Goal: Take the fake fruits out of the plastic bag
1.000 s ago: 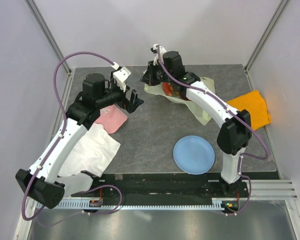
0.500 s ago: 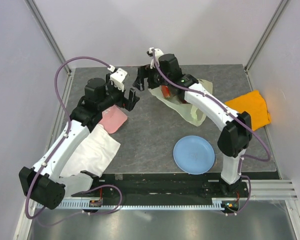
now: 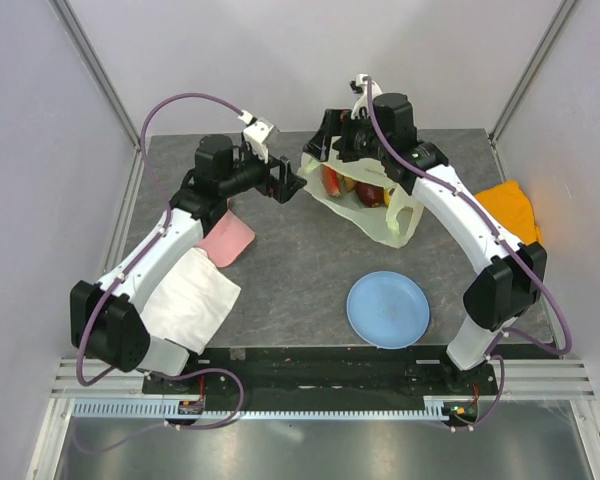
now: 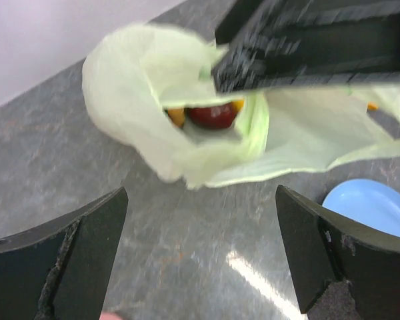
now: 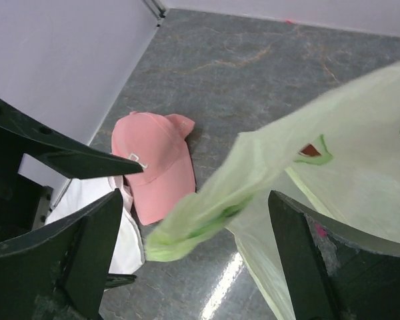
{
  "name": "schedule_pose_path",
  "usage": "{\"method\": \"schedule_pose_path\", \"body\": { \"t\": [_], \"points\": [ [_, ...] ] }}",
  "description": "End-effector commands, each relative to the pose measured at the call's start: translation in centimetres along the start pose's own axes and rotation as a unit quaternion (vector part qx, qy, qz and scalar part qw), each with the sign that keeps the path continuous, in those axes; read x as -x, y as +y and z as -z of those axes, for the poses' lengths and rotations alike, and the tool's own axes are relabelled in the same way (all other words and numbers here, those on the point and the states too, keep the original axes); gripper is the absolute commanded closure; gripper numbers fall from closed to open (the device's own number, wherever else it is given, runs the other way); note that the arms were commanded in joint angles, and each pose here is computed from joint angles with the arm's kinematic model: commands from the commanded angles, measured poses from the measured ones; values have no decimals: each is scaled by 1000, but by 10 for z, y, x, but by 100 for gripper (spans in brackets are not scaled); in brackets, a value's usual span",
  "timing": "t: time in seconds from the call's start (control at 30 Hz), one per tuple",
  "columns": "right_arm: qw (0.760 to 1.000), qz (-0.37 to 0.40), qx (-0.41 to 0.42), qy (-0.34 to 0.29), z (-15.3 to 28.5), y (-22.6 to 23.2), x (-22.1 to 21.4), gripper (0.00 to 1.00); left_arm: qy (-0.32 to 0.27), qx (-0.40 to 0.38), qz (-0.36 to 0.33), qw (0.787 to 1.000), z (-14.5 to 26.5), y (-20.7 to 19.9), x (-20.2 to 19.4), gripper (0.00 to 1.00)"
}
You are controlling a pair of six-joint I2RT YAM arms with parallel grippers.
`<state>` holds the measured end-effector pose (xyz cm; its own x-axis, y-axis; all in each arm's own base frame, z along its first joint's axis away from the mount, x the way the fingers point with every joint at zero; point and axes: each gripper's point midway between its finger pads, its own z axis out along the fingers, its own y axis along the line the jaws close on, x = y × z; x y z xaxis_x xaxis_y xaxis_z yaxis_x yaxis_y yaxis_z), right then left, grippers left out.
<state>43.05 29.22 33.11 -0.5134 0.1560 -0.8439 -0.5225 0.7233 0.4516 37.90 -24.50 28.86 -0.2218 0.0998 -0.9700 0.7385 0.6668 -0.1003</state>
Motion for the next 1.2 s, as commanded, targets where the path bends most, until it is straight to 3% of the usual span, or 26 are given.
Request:
{"method": "schedule_pose_path", "body": {
  "t": [0.0,0.2,0.33,0.4,0.5,0.6,0.73,1.03,1.13,1.17],
  "points": [
    [999,-36,-6,1,25,-10,1,2,-69,-33,-18,997,-18,-14,59,1],
    [999,-32,-29,16,44,-31,-21,2,-67,-48,-33,996,-54,-18,73,1],
    [999,-16,-46,22,52,-42,-29,5,-23,-20,-33,999,-65,-11,50,10],
    [998,-19,-51,23,55,-45,-32,5,-28,-6,-25,999,-55,-10,53,12],
    [999,-24,-42,15,65,-44,-23,2,-44,-41,-16,998,-29,-31,69,4],
    [1000,-26,-12,-6,77,-33,1,2,-33,-90,-47,994,-6,-54,61,1],
    [1000,-24,-5,-2,78,-33,-1,2,-19,-57,-109,992,-8,-49,42,1],
    [995,-61,-31,71,55,-69,-66,24,8,-42,-117,992,-41,-39,28,1],
    [992,-70,-62,83,44,-88,-78,32,26,-2,-118,993,-54,-20,17,3],
    [991,-71,-78,83,42,-95,-80,35,34,14,-119,992,-59,-13,12,9]
  ]
}}
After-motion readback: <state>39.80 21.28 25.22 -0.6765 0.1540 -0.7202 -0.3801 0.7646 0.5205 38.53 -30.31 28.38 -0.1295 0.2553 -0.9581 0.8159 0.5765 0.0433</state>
